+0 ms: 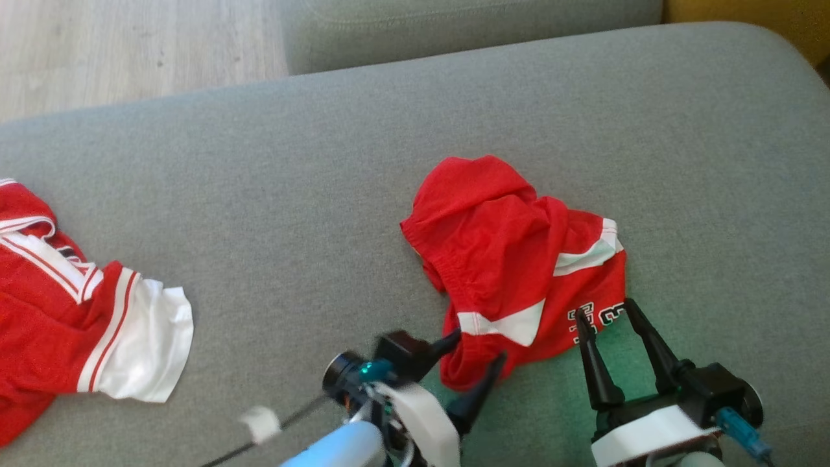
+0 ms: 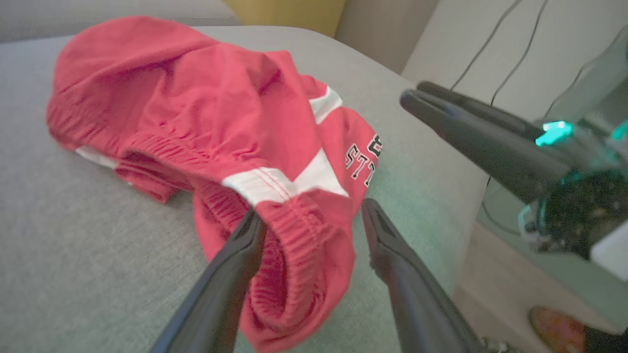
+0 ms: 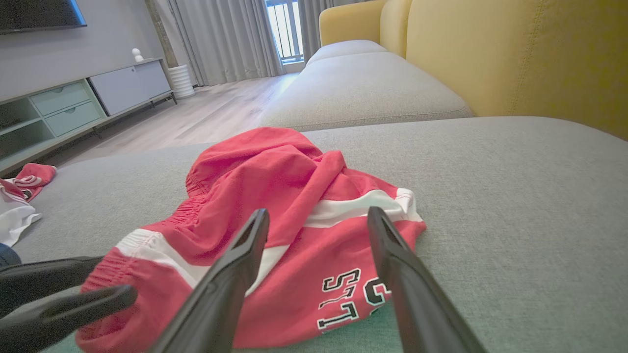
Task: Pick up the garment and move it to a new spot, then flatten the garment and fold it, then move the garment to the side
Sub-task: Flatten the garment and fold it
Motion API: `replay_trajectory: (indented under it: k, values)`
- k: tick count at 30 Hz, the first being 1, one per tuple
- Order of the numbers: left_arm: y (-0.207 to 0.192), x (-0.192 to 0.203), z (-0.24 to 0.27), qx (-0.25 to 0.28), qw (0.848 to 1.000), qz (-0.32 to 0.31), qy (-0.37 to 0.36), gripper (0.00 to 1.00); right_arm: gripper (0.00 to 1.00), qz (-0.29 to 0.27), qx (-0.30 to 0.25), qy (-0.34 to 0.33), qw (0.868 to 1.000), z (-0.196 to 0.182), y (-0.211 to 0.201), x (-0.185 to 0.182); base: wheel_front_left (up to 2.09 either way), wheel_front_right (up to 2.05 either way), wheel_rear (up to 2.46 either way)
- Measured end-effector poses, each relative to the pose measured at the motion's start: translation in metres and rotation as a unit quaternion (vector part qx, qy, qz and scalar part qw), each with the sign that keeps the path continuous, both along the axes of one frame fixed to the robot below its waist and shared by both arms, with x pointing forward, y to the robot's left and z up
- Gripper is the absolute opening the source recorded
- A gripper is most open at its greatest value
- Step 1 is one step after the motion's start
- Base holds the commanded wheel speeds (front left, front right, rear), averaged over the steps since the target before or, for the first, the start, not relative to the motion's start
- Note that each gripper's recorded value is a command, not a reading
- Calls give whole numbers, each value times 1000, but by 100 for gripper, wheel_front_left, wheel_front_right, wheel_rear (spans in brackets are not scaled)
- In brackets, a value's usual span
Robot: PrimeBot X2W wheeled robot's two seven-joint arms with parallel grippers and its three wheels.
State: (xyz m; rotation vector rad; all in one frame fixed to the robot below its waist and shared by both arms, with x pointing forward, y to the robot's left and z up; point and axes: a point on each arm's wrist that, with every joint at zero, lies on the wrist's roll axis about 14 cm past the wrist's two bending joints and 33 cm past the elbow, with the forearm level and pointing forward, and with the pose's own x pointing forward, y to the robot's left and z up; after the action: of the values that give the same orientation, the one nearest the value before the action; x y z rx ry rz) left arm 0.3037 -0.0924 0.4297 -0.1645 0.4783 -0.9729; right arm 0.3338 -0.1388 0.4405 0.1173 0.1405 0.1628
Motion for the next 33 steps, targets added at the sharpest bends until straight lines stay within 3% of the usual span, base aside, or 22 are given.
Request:
replay_trajectory:
  k: [4, 7, 14, 19, 20, 22, 28, 33]
  values:
    - [3, -5, -4, -68, 988, 47, 128, 100, 100, 2, -1, -5, 1000, 3, 1, -3, 0, 0, 0]
    - [0, -9, -9, -87, 977, 56, 186, 100, 100, 0, -4, -6, 1000, 4, -1, -6, 0, 0, 0]
    - [-4, 3, -5, -136, 958, 84, 238, 100, 100, -12, -10, 5, 1000, -3, -12, -13, 0, 0, 0]
    - [-7, 5, -4, -145, 954, 89, 246, 98, 100, -17, -11, 9, 1000, -5, -15, -16, 0, 0, 0]
    - [-7, 6, -4, -146, 954, 90, 244, 53, 100, -17, -11, 9, 1000, -5, -15, -16, 0, 0, 0]
    - [-7, 8, -3, -148, 955, 90, 242, 0, 100, -17, -11, 9, 1000, -4, -15, -16, 0, 0, 0]
    - [-6, 13, 2, -151, 959, 92, 220, 0, 100, -15, -11, 6, 1000, -3, -14, -15, 0, 0, 0]
    - [23, 30, 3, -125, 977, 114, 134, 0, 100, -8, -11, 2, 1000, -1, -11, -13, 0, 0, 0]
